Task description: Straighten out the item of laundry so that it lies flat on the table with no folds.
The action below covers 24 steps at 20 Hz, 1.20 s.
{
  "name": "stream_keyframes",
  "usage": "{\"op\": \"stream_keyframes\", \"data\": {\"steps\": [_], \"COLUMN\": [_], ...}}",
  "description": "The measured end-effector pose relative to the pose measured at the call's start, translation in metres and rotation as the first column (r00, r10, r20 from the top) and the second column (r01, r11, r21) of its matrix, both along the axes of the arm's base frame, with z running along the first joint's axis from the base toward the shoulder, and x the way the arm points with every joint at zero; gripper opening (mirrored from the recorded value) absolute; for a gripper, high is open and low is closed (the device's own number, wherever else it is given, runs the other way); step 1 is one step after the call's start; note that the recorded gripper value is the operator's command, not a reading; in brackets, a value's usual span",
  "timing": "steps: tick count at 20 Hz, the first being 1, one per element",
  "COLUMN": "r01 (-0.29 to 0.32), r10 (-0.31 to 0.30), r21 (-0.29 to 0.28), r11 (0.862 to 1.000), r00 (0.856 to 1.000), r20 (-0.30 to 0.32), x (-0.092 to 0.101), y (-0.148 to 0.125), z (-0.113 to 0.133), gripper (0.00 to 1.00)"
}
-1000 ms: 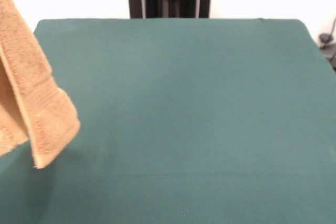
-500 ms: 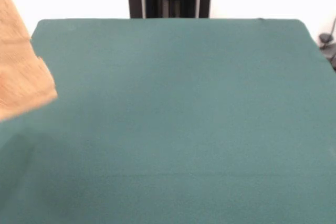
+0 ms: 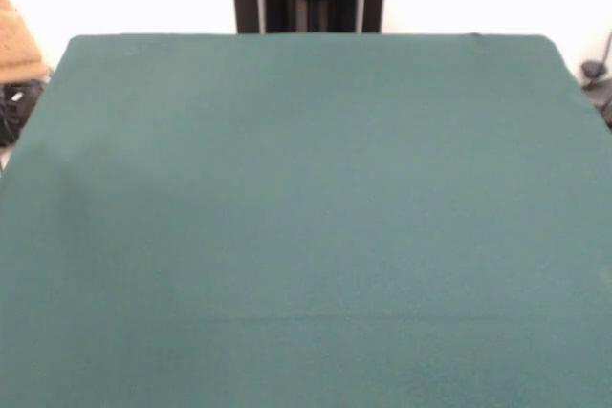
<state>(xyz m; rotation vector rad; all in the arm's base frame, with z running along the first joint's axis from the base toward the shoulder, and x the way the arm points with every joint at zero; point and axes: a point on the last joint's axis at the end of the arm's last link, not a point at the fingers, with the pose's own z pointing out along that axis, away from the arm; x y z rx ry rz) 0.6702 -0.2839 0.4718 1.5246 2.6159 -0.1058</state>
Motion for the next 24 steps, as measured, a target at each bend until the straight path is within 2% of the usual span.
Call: {"op": "stream_keyframes", "data": {"steps": [6,10,15,18,24], "r01": [0.022,0.037,0.065,0.100,0.150], "r10": [-0.022,-0.037,-0.065,-0.098,-0.147], "r21": [0.014,0.017,-0.009,-0.031,-0.038], "r11": [1.000,0.999,0.998,0.995,0.988], "r00": [1.000,0.999,0.998,0.994,0.987], "r20": [-0.021,-0.017,0.018,0.051,0.068], "x": [-0.031,-0.045,-0.055,-0.065,-0.085], "y": [0.009,0.006,-0.013,-0.039,-0.075], "z": [0.005,-0.002,-0.019,-0.038,-0.055], "gripper": [0.00,0.00,0.00,0.00,0.00]}}
